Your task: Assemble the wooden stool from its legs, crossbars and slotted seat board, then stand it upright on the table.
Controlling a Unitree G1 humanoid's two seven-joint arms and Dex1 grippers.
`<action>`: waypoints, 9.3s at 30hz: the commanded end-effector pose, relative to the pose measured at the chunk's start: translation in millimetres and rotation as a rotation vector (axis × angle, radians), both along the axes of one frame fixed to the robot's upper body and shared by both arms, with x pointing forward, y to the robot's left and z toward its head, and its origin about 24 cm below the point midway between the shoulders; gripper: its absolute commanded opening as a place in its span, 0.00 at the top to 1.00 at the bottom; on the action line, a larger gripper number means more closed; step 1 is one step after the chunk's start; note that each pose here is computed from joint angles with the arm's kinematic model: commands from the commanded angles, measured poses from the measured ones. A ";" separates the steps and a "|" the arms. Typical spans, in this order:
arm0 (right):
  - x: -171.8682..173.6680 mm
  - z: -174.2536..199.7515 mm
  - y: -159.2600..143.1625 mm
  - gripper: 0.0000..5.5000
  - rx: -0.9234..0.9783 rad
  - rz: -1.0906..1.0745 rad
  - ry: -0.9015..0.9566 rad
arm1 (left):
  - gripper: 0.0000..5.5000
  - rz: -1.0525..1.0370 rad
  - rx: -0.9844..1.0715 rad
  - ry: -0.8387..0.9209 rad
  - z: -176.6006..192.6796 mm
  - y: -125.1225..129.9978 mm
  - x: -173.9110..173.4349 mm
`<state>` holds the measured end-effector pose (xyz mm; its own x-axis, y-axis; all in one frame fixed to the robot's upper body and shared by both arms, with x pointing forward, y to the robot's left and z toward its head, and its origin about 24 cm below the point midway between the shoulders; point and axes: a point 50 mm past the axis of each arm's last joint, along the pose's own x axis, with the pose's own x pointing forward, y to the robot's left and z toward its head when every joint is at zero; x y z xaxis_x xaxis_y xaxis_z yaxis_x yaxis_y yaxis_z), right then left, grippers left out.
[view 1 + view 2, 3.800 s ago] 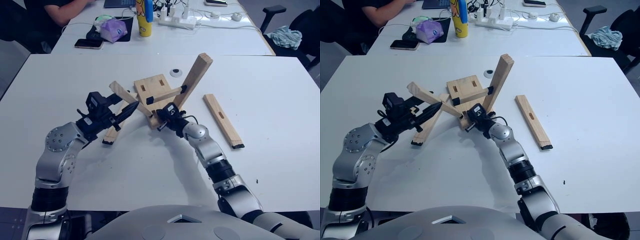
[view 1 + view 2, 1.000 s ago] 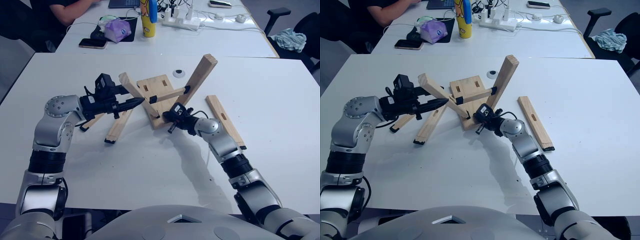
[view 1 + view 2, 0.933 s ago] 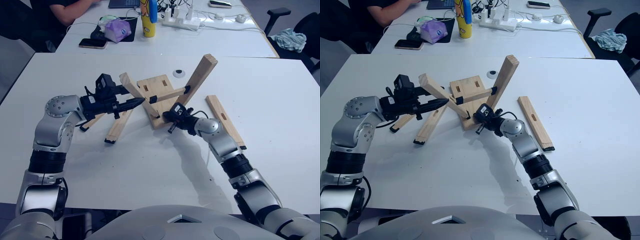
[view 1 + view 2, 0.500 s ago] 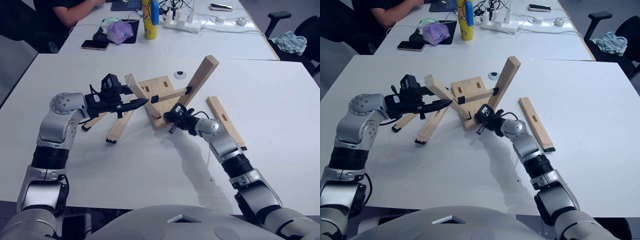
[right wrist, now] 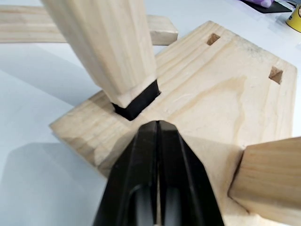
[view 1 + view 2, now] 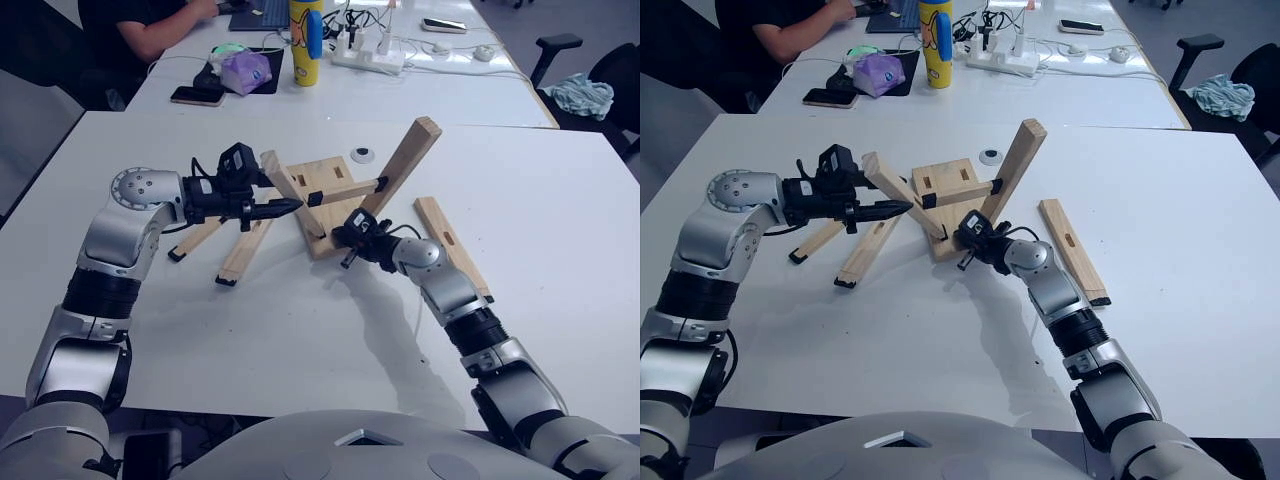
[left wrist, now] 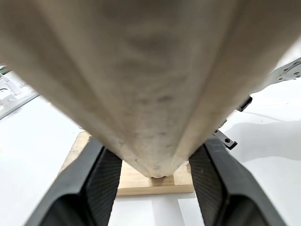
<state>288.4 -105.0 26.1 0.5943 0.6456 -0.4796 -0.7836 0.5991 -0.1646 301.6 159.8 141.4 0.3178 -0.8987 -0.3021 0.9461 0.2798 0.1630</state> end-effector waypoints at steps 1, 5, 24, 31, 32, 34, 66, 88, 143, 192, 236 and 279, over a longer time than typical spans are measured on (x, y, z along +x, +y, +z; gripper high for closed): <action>-85.6 -105.2 -26.9 1.00 -0.244 -0.011 0.579 | 0.62 -0.061 0.185 0.373 -80.1 -10.9 -26.0; -85.4 -106.1 -27.3 1.00 -0.241 -0.019 0.585 | 0.62 0.025 0.115 0.456 -92.0 2.1 -19.6; -94.9 -107.4 -25.0 1.00 -0.233 0.007 0.616 | 0.62 -0.171 0.224 0.287 -73.9 -36.2 -25.5; -97.0 -108.8 -22.3 1.00 -0.226 0.025 0.631 | 0.62 -0.068 0.121 0.314 -61.9 -38.2 -3.4; -97.0 -108.9 -21.9 1.00 -0.226 0.026 0.631 | 0.62 -0.045 0.109 0.319 -60.9 -35.6 1.5; -97.4 -109.4 -21.6 1.00 -0.228 0.026 0.634 | 0.62 -0.009 0.096 0.321 -60.2 -33.1 9.1; -103.4 -113.8 -14.3 1.00 -0.209 0.062 0.665 | 0.62 -0.045 0.350 0.374 -96.6 -48.5 18.0; -72.4 64.1 3.0 1.00 0.562 0.010 -0.144 | 0.62 -0.106 0.395 0.436 -103.4 -37.0 3.7; -25.4 16.7 2.3 1.00 -0.257 -0.180 -0.370 | 0.62 -0.132 0.390 0.449 -99.5 -44.0 4.0; -119.6 -78.6 -28.4 1.00 -0.549 -0.032 0.312 | 0.62 -0.333 0.365 0.427 -70.0 -59.6 -14.3; -111.0 -56.1 -70.7 1.00 0.291 -0.725 0.180 | 0.62 -0.347 0.498 0.380 -80.3 -54.8 -12.6; -109.6 -101.0 -34.4 1.00 -0.010 -0.561 0.466 | 0.38 0.221 0.206 0.037 -54.3 8.7 -52.7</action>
